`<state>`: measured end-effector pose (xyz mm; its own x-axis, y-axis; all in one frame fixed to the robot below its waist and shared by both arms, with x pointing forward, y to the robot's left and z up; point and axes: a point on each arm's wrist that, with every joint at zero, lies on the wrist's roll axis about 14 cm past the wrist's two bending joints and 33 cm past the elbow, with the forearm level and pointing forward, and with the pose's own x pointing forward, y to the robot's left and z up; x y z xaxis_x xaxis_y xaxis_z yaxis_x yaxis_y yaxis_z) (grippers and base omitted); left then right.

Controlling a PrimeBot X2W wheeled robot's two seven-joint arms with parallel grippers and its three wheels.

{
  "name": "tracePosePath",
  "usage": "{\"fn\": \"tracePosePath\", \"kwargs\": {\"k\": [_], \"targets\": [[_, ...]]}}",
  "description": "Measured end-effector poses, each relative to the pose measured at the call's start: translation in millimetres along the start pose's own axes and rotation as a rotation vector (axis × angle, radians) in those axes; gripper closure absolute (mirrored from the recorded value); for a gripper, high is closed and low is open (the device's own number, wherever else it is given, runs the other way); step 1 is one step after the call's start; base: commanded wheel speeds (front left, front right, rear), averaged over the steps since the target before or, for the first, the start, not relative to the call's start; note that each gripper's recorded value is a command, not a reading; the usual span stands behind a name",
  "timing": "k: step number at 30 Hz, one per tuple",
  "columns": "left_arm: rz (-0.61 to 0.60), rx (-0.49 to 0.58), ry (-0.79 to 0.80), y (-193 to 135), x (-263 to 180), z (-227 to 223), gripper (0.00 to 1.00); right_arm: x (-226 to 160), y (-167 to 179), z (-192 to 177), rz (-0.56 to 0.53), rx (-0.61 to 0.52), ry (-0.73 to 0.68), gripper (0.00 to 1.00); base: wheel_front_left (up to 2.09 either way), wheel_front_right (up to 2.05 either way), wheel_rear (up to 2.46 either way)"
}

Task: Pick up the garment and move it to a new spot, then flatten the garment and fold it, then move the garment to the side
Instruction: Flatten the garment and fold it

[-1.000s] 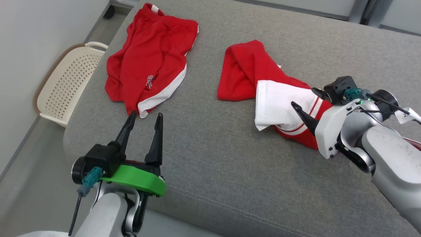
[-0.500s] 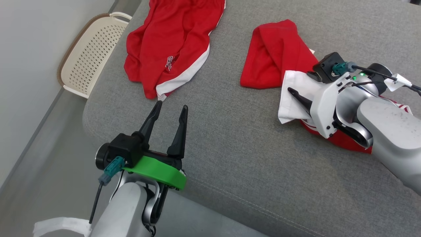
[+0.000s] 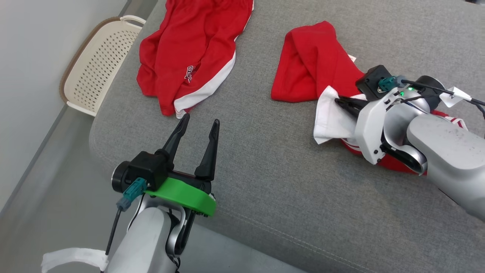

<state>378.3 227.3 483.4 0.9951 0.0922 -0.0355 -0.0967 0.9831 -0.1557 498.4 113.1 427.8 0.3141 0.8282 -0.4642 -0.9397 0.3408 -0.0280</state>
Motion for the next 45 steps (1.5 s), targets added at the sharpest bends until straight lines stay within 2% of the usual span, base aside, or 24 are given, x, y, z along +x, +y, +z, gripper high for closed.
{"fn": "tracePosePath", "kwargs": {"k": [6, 14, 19, 31, 37, 41, 45], "targets": [[-0.025, -0.001, -0.003, -6.8, 3.8, -0.5, 0.0, -12.4, -0.4, 0.0, -0.004, 0.018, -0.024, 1.0, 0.0, 0.0, 0.0], [-0.039, -0.001, -0.012, -11.3, 3.2, 1.1, 0.0, -39.6, -25.2, 34.1, -0.109, 0.067, -0.234, 1.0, 0.0, 0.0, 0.0], [-0.056, 0.008, -0.014, -14.5, 3.9, 0.2, 0.0, -70.7, -40.4, 33.9, -0.205, 0.146, -0.343, 1.0, 0.0, 0.0, 0.0], [-0.159, 0.024, -0.018, -41.6, 20.5, -2.0, 0.0, -174.6, -59.8, -29.2, -0.524, 0.348, -0.442, 1.0, 0.0, 0.0, 0.0], [-0.241, 0.021, -0.005, -69.2, 31.4, -5.7, 0.0, -239.4, -77.6, -47.3, -0.729, 0.348, -0.449, 1.0, 0.0, 0.0, 0.0], [-0.263, 0.017, -0.006, -76.7, 34.8, -6.1, 0.0, -261.4, -88.3, -54.2, -0.812, 0.346, -0.426, 1.0, 0.0, 0.0, 0.0], [-0.271, 0.017, 0.01, -79.0, 37.0, -10.2, 0.0, -257.9, -95.2, -67.5, -0.826, 0.354, -0.348, 1.0, 0.0, 0.0, 0.0]]}}
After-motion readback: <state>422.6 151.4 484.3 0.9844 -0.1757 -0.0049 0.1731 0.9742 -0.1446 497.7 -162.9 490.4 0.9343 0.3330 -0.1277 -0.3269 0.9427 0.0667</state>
